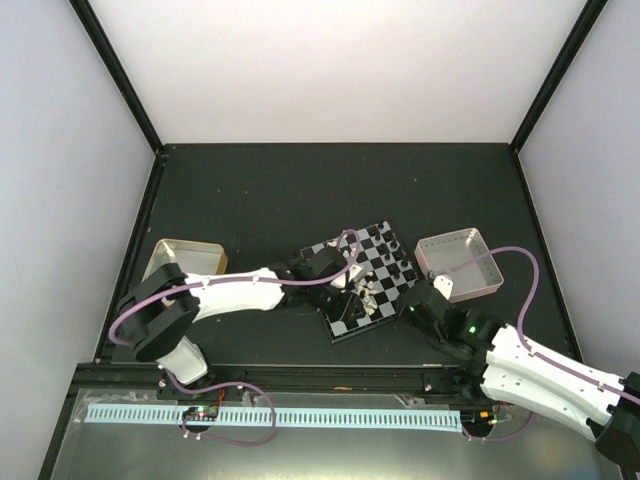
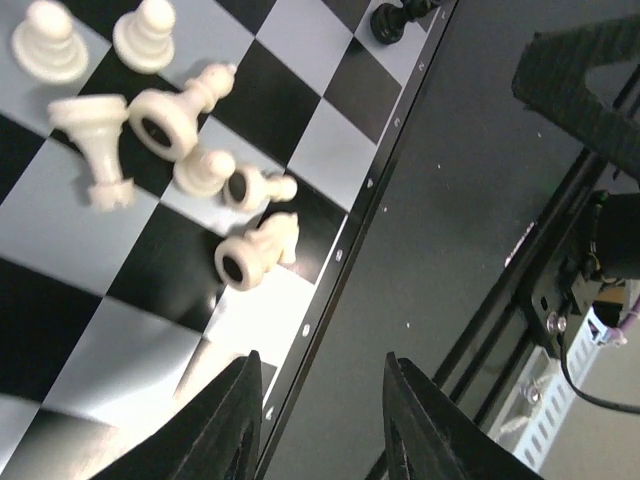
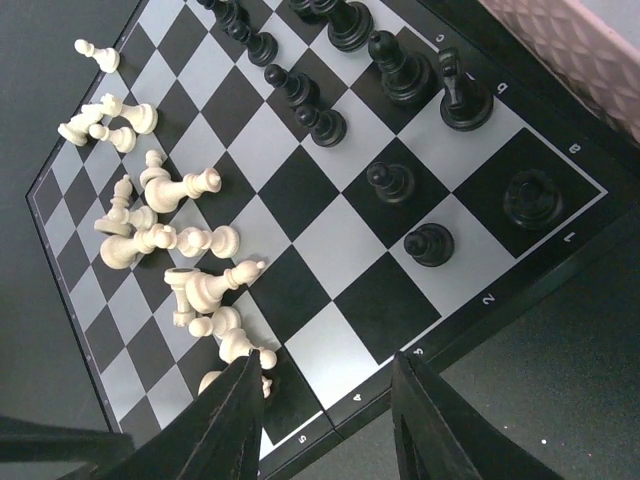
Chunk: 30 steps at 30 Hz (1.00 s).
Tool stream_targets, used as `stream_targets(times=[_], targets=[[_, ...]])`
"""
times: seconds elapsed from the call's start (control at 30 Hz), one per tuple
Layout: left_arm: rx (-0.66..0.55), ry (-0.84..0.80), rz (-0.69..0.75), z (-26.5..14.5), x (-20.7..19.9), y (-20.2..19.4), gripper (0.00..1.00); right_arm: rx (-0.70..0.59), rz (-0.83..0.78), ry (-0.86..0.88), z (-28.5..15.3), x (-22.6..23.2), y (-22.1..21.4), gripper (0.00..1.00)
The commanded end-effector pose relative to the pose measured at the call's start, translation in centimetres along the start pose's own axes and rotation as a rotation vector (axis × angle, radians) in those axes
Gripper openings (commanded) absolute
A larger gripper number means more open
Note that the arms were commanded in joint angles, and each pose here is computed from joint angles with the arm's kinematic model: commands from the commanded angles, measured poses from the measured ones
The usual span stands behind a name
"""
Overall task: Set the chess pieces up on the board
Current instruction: Pick up the chess piece from the chessboard.
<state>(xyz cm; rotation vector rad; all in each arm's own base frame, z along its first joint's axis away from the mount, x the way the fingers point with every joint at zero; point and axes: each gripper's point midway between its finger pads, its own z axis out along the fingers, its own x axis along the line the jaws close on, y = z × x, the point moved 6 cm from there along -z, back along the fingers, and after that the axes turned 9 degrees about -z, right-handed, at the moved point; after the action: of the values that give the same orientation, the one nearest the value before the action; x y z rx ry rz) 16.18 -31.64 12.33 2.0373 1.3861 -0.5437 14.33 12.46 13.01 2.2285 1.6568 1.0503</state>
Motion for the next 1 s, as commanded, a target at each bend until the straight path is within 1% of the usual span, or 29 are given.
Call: stream_targets(times=[0.0, 0.1, 0.3, 0.53, 0.6, 0.8, 0.97], targets=[[-0.031, 0.035, -0.002, 1.5, -1.2, 1.7, 0.33, -0.042, 0.025, -0.034, 0.1, -0.9, 0.2, 0.37], [-0.020, 0.073, -0.010, 2.3, -1.1, 1.9, 0.30, -0.042, 0.022, -0.031, 0.1, -1.0, 0.1, 0.37], [-0.012, 0.141, -0.023, 3.5, -0.2, 2.2, 0.29, -0.041, 0.011, -0.031, 0.3, -1.2, 0.0, 0.36], [0.004, 0.167, -0.034, 4.5, 0.2, 2.4, 0.29, -0.044, 0.005, -0.035, 0.4, -1.4, -0.1, 0.36], [0.006, 0.187, -0.038, 4.7, 0.5, 2.4, 0.26, -0.044, 0.003, -0.037, 0.4, -1.4, -0.1, 0.36], [0.011, 0.221, -0.045, 4.8, 1.0, 2.4, 0.14, -0.046, -0.001, -0.038, 0.4, -1.4, -0.1, 0.36], [0.020, 0.240, -0.038, 4.5, 1.4, 1.9, 0.10, -0.028, -0.027, 0.017, 0.6, -0.7, -0.3, 0.36]])
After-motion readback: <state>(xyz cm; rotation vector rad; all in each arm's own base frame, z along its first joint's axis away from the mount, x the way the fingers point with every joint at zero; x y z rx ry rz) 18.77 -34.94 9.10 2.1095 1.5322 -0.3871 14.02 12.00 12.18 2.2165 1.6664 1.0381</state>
